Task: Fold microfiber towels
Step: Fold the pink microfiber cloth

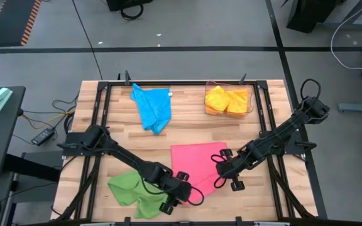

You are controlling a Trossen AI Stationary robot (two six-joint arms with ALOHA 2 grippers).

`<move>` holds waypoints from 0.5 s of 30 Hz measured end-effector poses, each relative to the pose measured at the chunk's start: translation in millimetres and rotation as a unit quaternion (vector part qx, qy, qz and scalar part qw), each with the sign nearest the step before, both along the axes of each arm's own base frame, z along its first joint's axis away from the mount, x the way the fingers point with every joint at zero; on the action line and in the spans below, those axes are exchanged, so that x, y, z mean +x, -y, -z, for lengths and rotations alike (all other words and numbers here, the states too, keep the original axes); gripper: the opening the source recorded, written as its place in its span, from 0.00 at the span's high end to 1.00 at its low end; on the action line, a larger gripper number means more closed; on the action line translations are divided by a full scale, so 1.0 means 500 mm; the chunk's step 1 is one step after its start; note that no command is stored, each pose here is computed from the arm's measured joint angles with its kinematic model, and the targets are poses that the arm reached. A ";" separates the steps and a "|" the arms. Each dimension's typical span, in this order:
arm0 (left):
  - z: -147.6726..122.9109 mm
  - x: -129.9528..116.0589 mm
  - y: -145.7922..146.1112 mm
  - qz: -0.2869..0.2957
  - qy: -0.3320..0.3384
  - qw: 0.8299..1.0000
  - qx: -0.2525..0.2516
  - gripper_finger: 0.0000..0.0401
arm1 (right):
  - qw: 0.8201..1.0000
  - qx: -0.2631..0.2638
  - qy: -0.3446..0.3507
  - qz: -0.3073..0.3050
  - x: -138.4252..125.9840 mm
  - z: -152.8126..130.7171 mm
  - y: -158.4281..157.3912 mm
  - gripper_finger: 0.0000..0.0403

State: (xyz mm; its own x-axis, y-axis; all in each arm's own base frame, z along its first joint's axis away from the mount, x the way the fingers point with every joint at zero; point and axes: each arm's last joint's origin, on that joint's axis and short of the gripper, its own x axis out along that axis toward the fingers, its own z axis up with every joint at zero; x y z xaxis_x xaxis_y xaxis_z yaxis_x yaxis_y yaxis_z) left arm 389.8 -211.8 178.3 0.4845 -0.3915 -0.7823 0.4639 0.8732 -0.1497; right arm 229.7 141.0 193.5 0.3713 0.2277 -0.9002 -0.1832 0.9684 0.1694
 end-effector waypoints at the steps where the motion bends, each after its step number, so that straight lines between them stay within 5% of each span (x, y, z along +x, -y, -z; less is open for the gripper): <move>1: 0.002 0.002 0.001 0.000 0.003 1.000 -0.002 0.59 | 1.000 0.000 0.000 0.000 0.000 0.000 0.000 0.98; 15: 0.036 0.014 0.011 0.007 0.002 1.000 -0.016 0.70 | 1.000 -0.001 0.015 0.015 0.004 -0.002 -0.002 0.98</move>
